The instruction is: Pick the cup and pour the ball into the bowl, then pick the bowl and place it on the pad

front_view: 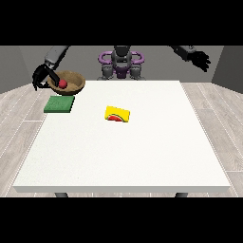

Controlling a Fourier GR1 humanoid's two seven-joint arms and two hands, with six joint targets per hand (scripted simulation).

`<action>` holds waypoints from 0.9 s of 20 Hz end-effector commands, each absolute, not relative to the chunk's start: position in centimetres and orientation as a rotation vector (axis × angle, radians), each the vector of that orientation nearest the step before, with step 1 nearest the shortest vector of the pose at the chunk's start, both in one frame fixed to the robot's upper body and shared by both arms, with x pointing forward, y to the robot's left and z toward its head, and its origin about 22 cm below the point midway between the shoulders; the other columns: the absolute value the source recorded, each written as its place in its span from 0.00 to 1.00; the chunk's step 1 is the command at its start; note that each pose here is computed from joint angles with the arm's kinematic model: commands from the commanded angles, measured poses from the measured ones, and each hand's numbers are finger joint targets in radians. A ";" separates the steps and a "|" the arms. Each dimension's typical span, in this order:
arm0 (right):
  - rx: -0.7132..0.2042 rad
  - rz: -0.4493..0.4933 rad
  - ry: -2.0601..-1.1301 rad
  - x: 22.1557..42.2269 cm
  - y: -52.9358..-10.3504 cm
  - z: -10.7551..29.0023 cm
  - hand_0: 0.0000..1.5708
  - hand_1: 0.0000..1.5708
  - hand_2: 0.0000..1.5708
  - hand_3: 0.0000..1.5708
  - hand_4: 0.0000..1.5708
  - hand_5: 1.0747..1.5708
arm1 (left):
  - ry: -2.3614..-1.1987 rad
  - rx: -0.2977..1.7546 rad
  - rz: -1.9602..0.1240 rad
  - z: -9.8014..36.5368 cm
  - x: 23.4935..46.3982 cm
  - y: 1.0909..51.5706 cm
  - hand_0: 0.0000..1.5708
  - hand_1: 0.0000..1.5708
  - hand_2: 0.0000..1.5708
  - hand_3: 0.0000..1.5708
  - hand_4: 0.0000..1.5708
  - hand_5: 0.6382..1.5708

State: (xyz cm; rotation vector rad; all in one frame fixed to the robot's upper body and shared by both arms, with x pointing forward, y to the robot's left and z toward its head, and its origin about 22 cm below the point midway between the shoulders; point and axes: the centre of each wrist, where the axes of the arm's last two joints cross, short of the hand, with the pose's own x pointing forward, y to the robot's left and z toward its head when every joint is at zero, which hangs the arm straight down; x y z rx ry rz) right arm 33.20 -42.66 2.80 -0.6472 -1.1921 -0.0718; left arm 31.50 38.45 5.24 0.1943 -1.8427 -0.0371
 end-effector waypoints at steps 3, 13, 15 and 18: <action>-0.695 -0.087 -1.278 33.1 -43.1 3.3 1.00 1.00 1.00 0.00 0.51 1.00 | -1.945 0.235 0.039 8.7 29.3 46.9 0.00 0.00 0.00 0.00 0.82 1.00; -0.865 -0.251 -1.288 31.9 -47.5 5.1 0.99 0.99 1.00 0.66 0.00 0.98 | -2.034 0.225 0.019 12.5 28.7 49.8 0.00 0.00 0.00 0.00 0.76 0.98; -0.765 -0.257 -1.253 33.5 -46.4 6.2 0.69 0.69 0.78 0.74 0.00 0.90 | -2.017 0.256 0.037 10.9 28.4 50.2 0.00 0.00 0.00 0.00 0.75 0.98; -0.748 -0.269 -1.241 33.7 -47.0 6.4 0.27 0.27 0.36 0.58 0.00 0.89 | -2.024 0.226 -0.011 12.8 29.1 49.2 0.00 0.00 0.00 0.00 0.75 0.98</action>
